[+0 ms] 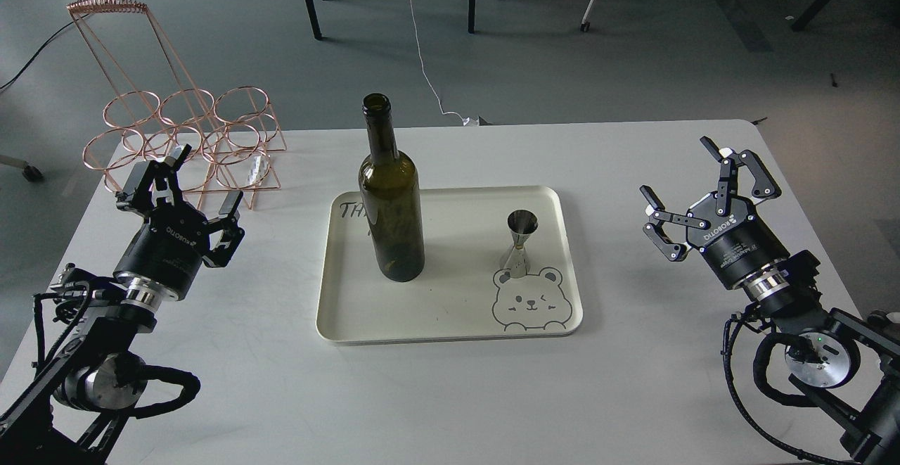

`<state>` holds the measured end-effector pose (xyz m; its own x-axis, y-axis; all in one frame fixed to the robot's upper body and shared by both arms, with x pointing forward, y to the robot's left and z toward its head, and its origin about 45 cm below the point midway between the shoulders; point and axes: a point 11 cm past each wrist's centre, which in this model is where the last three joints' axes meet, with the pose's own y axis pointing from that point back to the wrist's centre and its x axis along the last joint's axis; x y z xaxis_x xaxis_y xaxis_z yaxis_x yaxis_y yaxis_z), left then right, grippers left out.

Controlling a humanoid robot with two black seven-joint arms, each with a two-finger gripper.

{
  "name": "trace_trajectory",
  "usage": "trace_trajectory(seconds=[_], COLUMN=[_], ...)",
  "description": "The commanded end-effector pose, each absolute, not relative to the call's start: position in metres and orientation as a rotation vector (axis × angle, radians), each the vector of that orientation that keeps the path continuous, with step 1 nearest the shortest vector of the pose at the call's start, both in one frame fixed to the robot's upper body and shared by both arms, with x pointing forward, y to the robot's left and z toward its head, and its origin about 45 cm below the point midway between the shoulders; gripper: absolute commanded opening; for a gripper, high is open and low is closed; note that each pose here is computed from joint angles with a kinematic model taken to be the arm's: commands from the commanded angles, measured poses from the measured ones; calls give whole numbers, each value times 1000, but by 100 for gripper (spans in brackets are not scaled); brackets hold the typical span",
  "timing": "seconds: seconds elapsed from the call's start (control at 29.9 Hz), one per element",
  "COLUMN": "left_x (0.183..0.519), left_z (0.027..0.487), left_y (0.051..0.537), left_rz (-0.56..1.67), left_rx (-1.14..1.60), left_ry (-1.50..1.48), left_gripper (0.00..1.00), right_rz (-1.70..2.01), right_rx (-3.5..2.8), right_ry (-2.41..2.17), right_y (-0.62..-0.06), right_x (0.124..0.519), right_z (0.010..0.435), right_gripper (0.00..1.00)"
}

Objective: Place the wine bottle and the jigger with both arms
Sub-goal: 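Move the right gripper inward toward the metal jigger on the tray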

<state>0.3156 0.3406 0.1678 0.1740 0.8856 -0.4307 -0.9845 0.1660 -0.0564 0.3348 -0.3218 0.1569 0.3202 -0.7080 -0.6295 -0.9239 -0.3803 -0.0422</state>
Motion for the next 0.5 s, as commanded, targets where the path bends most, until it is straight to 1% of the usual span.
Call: trace_trajectory(seconds=[0.0,0.2,0.47], left_x=[316,316,319], left_z=[169,171,180], left_y=[339,337,341], left_rz=[1359,1347,1299], left_rx=[-367,-377,-387], left_ry=[327,328,297], left_gripper=[98,98,98], right_rz=[745,719,691], right_rx=[-2199,-2181,-2160], right_ry=[1452,1464,1674], right_y=[-322,-331,-394], right_x=[335,336,316], right_z=[156,163,152], right_gripper=[99,99,99])
